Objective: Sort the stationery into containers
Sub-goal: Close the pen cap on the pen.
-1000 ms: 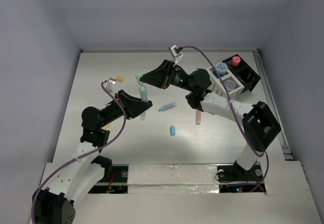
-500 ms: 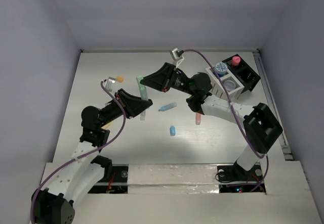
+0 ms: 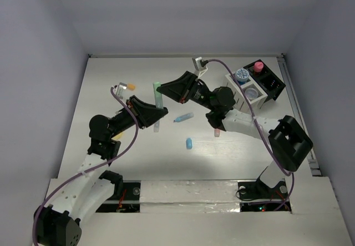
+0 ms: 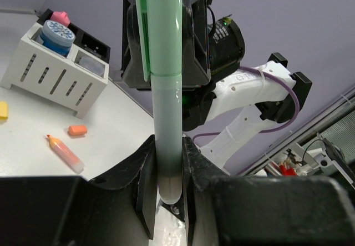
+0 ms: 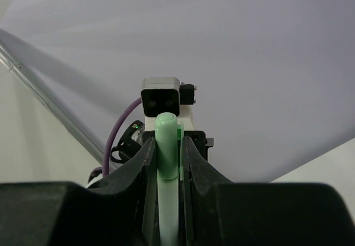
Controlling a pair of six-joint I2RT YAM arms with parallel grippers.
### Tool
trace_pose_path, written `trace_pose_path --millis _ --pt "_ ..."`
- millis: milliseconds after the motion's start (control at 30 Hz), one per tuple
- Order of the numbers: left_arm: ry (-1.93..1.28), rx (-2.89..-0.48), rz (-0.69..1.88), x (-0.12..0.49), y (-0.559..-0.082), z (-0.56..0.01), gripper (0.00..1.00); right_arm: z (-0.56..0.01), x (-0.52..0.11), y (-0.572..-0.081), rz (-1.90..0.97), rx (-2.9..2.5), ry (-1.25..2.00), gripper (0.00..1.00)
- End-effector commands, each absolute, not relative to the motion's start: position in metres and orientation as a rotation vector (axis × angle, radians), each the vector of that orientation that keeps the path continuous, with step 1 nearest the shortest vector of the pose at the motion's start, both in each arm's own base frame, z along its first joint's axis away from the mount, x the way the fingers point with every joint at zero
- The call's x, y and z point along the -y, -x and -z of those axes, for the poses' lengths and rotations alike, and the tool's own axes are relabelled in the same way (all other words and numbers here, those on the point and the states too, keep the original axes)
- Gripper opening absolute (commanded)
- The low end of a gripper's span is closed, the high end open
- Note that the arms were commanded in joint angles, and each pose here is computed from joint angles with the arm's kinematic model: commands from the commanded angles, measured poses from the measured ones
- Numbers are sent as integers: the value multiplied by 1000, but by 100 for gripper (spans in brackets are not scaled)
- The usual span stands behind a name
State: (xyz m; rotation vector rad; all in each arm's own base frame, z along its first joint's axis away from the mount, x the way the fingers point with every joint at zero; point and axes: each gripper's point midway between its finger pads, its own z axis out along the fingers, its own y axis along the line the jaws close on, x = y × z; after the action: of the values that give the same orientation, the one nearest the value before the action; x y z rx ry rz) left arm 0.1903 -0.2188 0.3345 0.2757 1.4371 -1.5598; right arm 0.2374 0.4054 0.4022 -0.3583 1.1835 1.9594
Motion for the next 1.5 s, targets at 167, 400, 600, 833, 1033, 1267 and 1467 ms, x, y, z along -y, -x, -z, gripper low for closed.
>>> trace_pose_path --millis 167,400,600,833,1033,1267,1467 --pt "-296 -1144 1441 204 -196 -417 0 -399 -405 -205 -1923 -1155 481 0" --pt "-324 -1133 1387 203 -199 -432 0 -383 -405 -205 -1857 -1257 505 0" --pt "-357 -1108 1451 207 -192 -444 0 -349 -406 -201 -1782 -1390 577 0" --pt "-408 -1084 1470 211 -187 -468 0 -284 -403 -182 -1710 -1591 640 0" --pt "-443 -1069 1457 213 -188 -486 0 -246 -400 -164 -1709 -1686 659 0" --pt "-460 -1053 1488 216 -189 -492 0 -232 -413 -146 -1719 -1720 715 0" --pt "-462 -1051 1454 212 -188 -499 0 -219 -416 -135 -1725 -1755 730 0"
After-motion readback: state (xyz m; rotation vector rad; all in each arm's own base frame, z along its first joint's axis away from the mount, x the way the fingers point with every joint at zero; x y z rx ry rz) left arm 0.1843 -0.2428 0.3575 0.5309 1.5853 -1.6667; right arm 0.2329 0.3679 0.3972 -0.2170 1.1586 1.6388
